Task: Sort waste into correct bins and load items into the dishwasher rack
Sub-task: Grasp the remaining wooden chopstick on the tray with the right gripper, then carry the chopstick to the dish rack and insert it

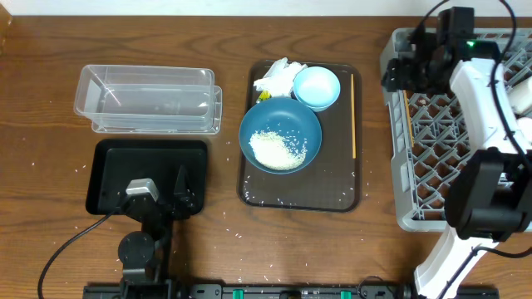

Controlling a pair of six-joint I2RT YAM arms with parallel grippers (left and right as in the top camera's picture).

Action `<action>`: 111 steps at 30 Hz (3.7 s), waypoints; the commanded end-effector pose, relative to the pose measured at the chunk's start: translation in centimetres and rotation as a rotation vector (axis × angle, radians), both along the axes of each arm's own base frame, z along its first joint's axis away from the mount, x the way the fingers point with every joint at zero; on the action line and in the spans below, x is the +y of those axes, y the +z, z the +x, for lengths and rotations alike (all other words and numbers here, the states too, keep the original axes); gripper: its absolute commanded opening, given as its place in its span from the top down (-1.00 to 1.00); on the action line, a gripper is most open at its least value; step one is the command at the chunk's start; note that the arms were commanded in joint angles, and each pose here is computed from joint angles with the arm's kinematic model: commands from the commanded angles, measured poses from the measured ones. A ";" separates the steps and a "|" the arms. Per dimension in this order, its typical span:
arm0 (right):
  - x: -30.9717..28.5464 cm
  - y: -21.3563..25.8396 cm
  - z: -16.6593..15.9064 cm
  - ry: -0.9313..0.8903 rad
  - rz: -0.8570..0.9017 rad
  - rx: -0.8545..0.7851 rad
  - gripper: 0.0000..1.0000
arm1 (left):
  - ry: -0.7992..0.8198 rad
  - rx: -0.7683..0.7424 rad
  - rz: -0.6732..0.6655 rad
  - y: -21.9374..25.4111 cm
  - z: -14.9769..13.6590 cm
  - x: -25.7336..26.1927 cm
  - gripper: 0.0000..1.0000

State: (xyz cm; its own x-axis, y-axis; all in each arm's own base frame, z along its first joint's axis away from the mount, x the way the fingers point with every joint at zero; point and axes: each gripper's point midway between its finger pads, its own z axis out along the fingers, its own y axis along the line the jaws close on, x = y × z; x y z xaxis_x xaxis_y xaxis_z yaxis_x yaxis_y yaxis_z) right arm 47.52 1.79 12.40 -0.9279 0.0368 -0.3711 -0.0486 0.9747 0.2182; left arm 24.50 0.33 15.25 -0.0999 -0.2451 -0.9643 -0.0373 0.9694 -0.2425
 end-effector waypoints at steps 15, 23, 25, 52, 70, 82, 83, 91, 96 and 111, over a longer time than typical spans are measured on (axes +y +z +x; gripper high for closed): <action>7.2 -2.4 -0.7 -0.026 -0.184 0.002 -0.05 | -0.004 0.046 0.013 -1.5 -0.1 0.0 -0.81; 7.4 -6.2 -1.2 -0.076 -0.151 0.001 0.33 | -0.004 0.046 0.013 -1.5 -0.1 0.0 -0.82; 7.5 -7.3 -1.2 -0.073 -0.145 0.000 0.36 | -0.004 0.045 0.013 -1.5 -0.1 0.0 -0.82; 9.9 -15.3 -2.6 0.004 -0.129 0.140 0.60 | -0.004 0.046 0.013 -1.5 -0.1 0.0 -0.81; 6.5 -6.0 0.7 -0.056 -0.104 0.072 0.98 | -0.004 0.046 0.013 -1.5 -0.1 0.0 -0.81; -3.9 5.4 3.5 -0.177 -0.095 -0.154 0.98 | -0.004 0.046 0.013 -1.5 -0.1 0.0 -0.82; -4.5 5.3 3.4 -0.182 -0.084 -0.150 0.98 | -0.004 0.046 0.013 -1.5 -0.1 0.0 -0.81; -5.5 3.1 2.5 -0.114 -0.057 -0.112 0.96 | -0.004 0.046 0.013 -1.5 -0.1 0.0 -0.82; -5.6 2.0 2.2 -0.103 -0.066 -0.098 0.92 | -0.004 0.046 0.013 -1.5 -0.1 0.0 -0.82; -4.6 0.8 1.2 -0.120 -0.012 -0.046 -0.17 | -0.004 0.046 0.013 -1.5 -0.1 0.0 -0.82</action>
State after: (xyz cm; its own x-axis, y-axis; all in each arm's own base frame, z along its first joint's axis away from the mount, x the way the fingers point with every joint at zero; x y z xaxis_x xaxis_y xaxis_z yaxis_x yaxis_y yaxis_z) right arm 48.92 -3.47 13.69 -0.8930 0.1190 -0.4340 0.0504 0.9848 0.1662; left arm 24.50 0.33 15.25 -0.0999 -0.2451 -0.9643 -0.0373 0.9694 -0.2425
